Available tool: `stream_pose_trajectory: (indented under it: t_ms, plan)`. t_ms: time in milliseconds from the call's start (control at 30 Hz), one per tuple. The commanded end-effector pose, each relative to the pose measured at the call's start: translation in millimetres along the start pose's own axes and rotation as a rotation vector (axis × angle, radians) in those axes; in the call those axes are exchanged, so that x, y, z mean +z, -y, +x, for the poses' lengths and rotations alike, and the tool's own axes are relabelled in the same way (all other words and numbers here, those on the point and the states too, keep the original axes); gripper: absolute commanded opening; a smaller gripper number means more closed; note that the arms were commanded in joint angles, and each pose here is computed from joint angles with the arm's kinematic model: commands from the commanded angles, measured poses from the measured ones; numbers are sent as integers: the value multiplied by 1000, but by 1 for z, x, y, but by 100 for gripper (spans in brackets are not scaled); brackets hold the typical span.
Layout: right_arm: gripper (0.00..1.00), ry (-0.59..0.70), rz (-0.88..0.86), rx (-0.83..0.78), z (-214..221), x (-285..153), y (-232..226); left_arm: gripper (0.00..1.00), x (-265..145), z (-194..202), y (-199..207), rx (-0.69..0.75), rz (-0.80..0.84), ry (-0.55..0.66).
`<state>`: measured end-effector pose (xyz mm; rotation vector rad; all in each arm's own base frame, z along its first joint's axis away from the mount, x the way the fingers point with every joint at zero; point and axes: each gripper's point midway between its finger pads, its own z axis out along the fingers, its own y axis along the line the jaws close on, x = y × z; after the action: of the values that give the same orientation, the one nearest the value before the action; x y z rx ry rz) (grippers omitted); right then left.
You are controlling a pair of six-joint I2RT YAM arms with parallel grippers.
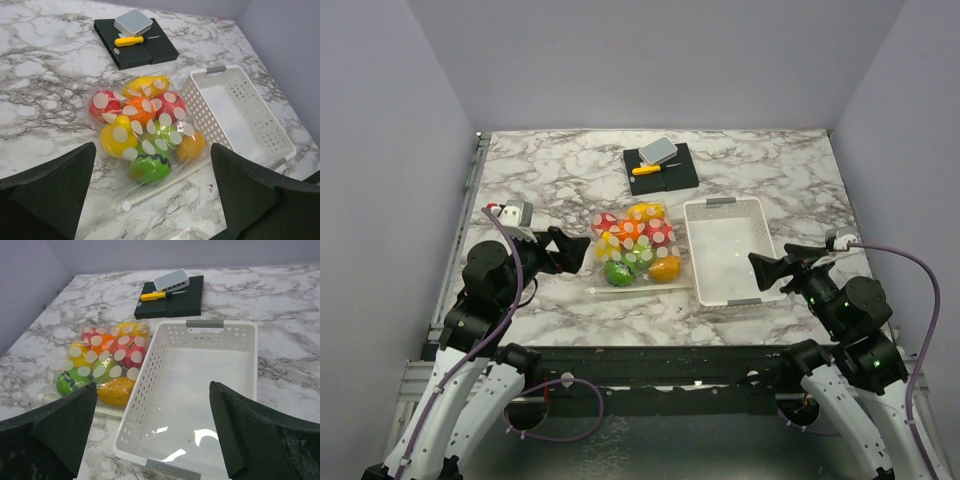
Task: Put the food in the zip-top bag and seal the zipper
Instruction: Reset both arms
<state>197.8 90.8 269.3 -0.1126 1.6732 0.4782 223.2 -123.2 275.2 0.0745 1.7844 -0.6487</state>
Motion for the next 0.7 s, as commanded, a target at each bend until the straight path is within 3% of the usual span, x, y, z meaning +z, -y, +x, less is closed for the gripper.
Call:
stream_pose_trajectory:
  t_ms: [0,300,667]
  plan:
    - [100,94,-41,-33,-13,-3,-5,99,1,-11,5,3,29,62]
    - [100,92,-106,8,-23,3,-21,99,7,3,9,-15,71,24]
    - [100,59,-109,-36,-4,18,-16,99,12,11,9,-13,79,-16]
